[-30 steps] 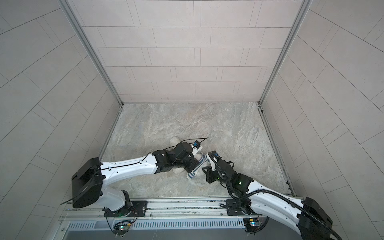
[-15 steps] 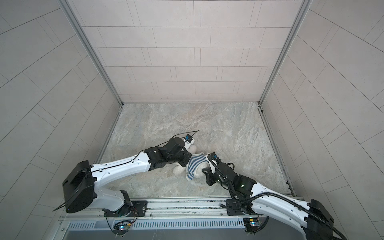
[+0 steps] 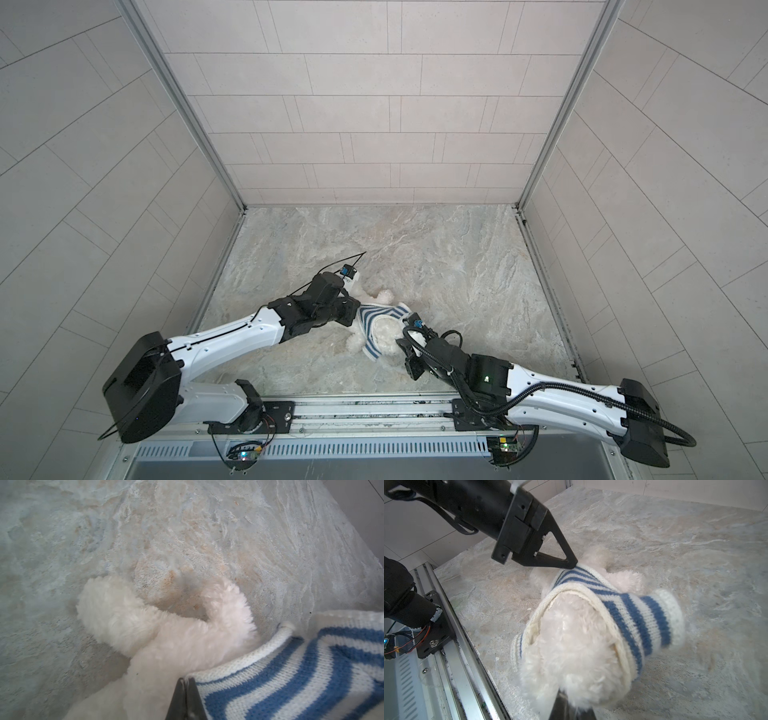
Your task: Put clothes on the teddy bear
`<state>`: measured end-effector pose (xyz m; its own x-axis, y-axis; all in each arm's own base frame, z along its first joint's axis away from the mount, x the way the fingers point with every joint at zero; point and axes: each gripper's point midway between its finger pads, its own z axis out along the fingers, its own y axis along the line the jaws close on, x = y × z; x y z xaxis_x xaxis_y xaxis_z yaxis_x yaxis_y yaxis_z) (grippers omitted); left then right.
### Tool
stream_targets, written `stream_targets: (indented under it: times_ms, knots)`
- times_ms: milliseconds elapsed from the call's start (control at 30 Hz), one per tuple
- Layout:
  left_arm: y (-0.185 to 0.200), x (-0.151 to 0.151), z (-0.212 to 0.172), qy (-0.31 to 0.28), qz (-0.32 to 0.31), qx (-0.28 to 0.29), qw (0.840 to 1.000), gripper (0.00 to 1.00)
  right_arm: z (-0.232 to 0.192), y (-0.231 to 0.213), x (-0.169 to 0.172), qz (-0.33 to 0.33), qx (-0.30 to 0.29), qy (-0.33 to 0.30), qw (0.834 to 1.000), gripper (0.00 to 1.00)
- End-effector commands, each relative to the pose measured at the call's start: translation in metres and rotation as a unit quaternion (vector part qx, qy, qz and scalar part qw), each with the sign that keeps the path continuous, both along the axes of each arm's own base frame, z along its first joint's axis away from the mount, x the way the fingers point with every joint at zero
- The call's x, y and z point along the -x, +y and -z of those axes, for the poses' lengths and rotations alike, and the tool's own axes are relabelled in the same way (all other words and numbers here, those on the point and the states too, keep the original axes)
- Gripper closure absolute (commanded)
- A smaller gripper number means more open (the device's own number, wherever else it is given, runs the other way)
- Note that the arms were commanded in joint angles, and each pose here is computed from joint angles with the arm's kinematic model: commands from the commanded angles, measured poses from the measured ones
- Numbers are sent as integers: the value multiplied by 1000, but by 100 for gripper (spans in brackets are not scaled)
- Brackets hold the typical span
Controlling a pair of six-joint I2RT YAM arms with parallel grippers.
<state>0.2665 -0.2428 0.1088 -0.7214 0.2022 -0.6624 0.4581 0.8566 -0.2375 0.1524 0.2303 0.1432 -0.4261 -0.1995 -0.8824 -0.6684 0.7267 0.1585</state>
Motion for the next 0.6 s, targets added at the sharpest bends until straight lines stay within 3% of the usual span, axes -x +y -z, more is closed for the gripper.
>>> stream_targets:
  times_ms: [0, 233, 333, 467, 567]
  knots:
    - [48, -20, 8, -26, -97, -40, 994, 100, -23, -3, 0, -1, -10, -39, 999, 100]
    - [67, -27, 13, -31, -127, -44, 990, 100, -43, 7, 13, -39, -20, -73, 996, 100]
    - [37, -20, 0, -30, -76, -5, 997, 100, -55, 18, 19, -54, -26, -86, 995, 100]
    - [-24, 15, -25, -22, 20, 50, 998, 100, -72, 30, 18, -51, -27, -91, 994, 100]
    - [-35, 31, -38, -11, 31, 99, 995, 100, -88, 24, 8, -10, -52, -92, 994, 100]
